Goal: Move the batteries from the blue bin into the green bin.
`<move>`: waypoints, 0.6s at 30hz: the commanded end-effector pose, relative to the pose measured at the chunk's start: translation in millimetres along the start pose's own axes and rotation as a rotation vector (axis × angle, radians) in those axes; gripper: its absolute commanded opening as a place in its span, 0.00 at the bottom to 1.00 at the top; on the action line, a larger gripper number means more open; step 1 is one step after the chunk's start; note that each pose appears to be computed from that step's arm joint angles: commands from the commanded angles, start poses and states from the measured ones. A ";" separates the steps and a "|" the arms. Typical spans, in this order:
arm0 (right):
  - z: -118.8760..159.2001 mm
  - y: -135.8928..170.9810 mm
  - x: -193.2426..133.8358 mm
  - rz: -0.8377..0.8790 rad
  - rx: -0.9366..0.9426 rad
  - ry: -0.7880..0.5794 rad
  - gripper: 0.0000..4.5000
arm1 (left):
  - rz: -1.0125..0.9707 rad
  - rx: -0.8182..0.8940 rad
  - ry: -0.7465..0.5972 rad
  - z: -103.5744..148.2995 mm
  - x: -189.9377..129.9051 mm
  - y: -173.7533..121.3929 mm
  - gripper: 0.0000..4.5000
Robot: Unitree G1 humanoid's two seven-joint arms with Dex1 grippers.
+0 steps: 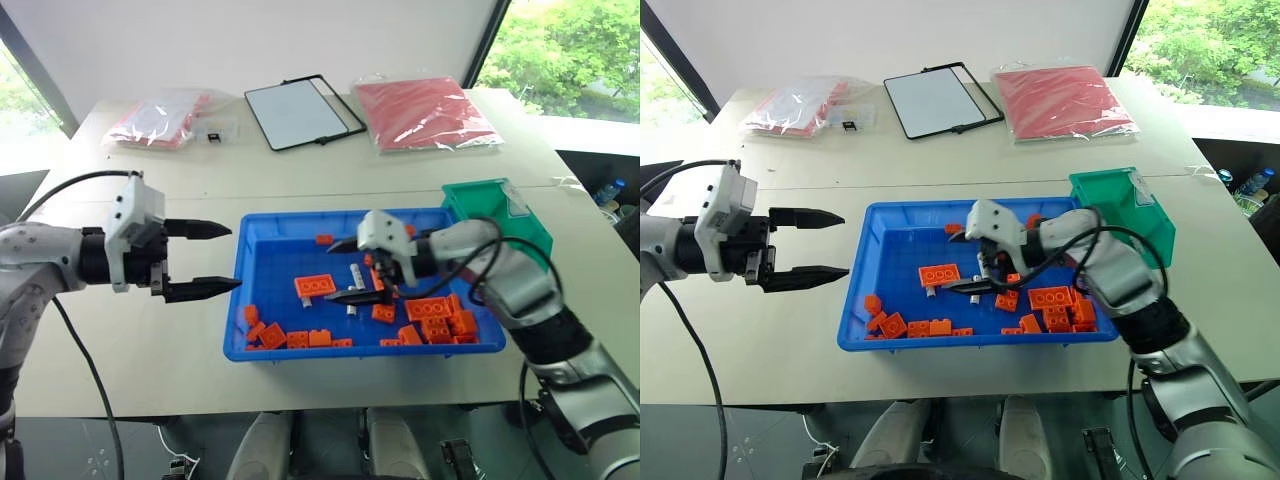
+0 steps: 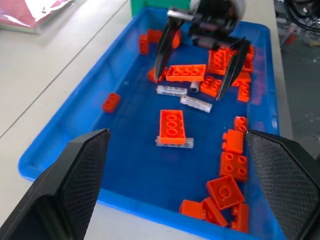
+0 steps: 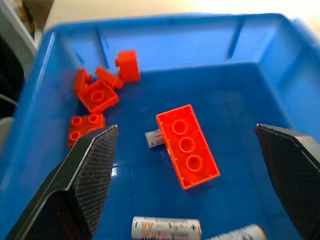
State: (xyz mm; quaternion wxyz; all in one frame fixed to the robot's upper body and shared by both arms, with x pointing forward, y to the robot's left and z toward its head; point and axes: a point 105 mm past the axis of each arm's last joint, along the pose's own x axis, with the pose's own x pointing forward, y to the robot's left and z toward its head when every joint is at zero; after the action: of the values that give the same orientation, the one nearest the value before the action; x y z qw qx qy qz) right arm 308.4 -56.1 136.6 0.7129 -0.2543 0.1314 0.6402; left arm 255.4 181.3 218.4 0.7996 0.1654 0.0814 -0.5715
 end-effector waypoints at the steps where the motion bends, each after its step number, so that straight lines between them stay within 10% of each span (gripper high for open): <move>1: -1.4 -9.4 10.6 0.011 -0.036 0.048 0.99 | -0.018 0.045 0.005 7.7 -2.8 -5.5 1.00; 11: -14.8 -18.6 32.2 0.024 -0.017 0.069 0.99 | 0.009 0.031 -0.016 6.9 -2.4 -10.7 1.00; 14: -15.1 -22.5 32.6 0.006 -0.006 0.055 0.82 | 0.016 0.025 -0.023 7.3 -2.2 -11.1 1.00; 18: -9.3 -24.1 32.0 0.001 -0.014 0.031 0.34 | 0.022 0.025 -0.026 7.5 -2.1 -10.8 1.00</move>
State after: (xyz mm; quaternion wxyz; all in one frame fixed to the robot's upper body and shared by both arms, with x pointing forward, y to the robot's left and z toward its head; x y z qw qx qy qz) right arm 335.6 -39.6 102.7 0.7061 -0.2661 0.1645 0.6353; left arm 246.6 176.3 213.6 0.8018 0.1569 0.0810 -0.5709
